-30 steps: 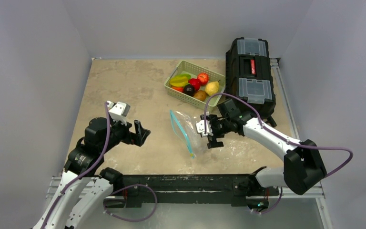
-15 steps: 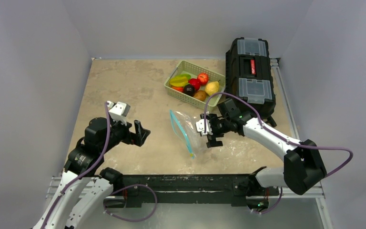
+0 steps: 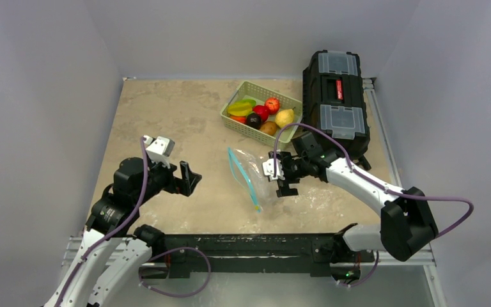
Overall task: Open the zip-top bag and remove the fake food
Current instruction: Move the zipper food storage bag to the center of the board.
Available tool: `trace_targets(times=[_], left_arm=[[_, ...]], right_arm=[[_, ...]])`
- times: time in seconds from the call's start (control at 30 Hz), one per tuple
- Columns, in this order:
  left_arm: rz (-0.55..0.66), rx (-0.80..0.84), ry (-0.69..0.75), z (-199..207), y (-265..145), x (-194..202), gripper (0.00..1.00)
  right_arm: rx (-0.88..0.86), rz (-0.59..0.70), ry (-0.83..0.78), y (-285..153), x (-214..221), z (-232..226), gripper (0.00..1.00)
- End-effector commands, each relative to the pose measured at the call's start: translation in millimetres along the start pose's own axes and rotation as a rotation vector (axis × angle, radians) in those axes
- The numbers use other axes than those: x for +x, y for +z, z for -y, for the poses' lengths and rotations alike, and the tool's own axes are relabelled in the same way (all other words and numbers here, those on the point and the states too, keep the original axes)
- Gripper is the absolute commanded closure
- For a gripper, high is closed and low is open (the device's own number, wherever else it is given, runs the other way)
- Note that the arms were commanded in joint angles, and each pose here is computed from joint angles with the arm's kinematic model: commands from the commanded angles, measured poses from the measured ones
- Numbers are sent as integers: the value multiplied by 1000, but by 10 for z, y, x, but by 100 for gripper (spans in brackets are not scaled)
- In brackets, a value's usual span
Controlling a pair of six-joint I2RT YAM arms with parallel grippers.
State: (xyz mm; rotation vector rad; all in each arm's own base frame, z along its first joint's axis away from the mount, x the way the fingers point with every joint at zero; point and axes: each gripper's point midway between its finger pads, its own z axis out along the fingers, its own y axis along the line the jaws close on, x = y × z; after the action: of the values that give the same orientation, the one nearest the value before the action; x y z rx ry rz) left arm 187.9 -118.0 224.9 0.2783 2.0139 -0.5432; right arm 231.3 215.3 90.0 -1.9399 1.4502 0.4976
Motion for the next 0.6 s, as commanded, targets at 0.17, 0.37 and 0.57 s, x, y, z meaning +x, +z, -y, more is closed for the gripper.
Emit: trace_targets(times=[0.17, 0.37, 0.57], left_arm=[[7, -13, 9, -31, -4, -4, 0], [9, -7, 8, -19, -7, -9, 0], [10, -5, 9, -17, -9, -10, 0]], right_arm=[[15, 44, -8, -8, -138, 75, 1], [9, 48, 0, 2, -140, 65, 1], [9, 49, 4, 3, -142, 63, 1]])
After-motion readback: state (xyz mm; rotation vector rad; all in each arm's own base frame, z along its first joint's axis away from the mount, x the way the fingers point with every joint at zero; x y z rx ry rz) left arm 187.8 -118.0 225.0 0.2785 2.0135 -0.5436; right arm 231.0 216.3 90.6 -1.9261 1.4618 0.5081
